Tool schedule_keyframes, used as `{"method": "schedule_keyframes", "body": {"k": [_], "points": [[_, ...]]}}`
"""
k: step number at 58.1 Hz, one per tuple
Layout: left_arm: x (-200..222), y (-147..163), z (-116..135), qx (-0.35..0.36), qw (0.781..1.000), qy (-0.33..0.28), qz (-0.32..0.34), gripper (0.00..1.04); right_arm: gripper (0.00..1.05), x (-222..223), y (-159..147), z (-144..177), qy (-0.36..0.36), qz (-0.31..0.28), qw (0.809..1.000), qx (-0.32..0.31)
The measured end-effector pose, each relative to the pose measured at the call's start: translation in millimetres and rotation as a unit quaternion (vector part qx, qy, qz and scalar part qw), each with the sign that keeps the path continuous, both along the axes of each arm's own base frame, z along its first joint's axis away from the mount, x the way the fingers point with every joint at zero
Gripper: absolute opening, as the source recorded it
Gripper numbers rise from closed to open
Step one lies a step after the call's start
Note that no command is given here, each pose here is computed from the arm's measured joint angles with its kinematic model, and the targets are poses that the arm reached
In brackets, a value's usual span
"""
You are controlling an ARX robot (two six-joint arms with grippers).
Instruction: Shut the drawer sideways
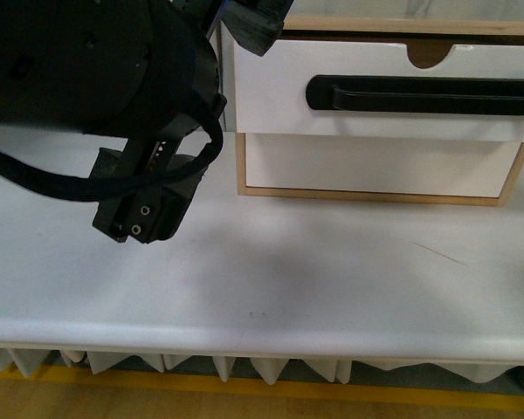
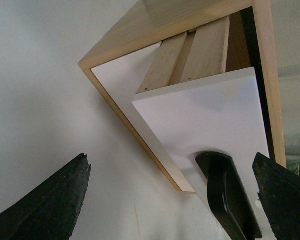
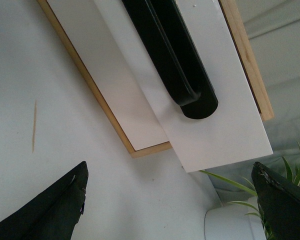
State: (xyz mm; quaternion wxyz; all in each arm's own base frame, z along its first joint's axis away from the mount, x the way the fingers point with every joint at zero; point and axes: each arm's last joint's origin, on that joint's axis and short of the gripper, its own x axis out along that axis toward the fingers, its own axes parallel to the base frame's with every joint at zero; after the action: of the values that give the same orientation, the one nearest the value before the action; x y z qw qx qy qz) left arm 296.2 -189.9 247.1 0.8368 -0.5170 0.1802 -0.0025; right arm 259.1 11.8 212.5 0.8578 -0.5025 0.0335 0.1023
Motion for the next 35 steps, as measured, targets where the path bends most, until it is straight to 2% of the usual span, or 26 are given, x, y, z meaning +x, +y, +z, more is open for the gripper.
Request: {"method": "schedule_keyframes", "body": {"k": [12,35], "points": [[6,-9,3,-0.002,1.000,0.000,-0.009,0.99,0.96,10,8,2,0.001,0.019,1.000,-0.005],[20,-21,-10,0.005,1.000,0.017,-0.018,0.99,0.96,22,23,-5,0.009,0.050,0.999,-0.010]]}}
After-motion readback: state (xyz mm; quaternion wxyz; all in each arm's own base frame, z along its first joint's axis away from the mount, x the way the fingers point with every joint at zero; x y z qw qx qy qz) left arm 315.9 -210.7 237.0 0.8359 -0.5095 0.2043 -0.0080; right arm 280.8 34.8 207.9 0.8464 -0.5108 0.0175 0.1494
